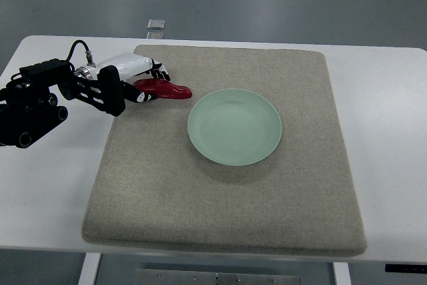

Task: Place red pepper on plate with left hand
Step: 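Close the left hand fingers around the red pepper and lift it, then carry the held pepper with the left hand over the green plate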

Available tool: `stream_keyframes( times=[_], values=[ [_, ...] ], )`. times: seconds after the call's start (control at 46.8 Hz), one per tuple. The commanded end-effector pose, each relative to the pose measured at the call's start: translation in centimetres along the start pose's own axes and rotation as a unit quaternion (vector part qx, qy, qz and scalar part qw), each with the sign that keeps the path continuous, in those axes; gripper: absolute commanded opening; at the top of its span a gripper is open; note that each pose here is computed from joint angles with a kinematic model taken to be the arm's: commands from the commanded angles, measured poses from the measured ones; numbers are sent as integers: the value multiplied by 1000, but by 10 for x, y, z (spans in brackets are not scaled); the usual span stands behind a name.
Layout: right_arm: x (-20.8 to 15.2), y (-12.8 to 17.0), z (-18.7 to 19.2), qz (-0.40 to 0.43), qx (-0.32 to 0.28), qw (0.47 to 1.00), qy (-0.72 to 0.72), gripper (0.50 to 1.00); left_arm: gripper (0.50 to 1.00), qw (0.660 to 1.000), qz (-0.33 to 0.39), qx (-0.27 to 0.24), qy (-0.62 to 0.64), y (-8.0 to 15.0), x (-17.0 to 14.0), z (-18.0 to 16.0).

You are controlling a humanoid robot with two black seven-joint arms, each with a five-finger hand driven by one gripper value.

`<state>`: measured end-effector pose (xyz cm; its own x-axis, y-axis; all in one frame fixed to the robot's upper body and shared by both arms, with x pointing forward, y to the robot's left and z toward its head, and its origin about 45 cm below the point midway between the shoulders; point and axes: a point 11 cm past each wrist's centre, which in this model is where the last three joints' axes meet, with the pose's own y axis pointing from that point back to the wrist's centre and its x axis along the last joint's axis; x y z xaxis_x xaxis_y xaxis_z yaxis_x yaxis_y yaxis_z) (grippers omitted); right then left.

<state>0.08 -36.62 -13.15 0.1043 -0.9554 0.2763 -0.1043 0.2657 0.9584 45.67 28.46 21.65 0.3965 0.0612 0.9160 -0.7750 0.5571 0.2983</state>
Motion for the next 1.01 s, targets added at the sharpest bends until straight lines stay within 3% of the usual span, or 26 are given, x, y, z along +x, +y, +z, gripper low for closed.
stream_keyframes(
  times=[0.0,0.193,0.706,0.984],
  values=[
    [0,0,0,0,0,1000,0,928,626,1000,1,0,0,0,1,0],
    [0,0,0,0,0,1000,0,928,500,1000,2,-1,0,-1,1,1],
    [0,0,1,0,-1,1000,0,928,500,998,46,-36,-7,-7,21,17],
    [0,0,0,0,0,1000,0,928,500,991,60,-115,-17,-20,42,68]
  ],
)
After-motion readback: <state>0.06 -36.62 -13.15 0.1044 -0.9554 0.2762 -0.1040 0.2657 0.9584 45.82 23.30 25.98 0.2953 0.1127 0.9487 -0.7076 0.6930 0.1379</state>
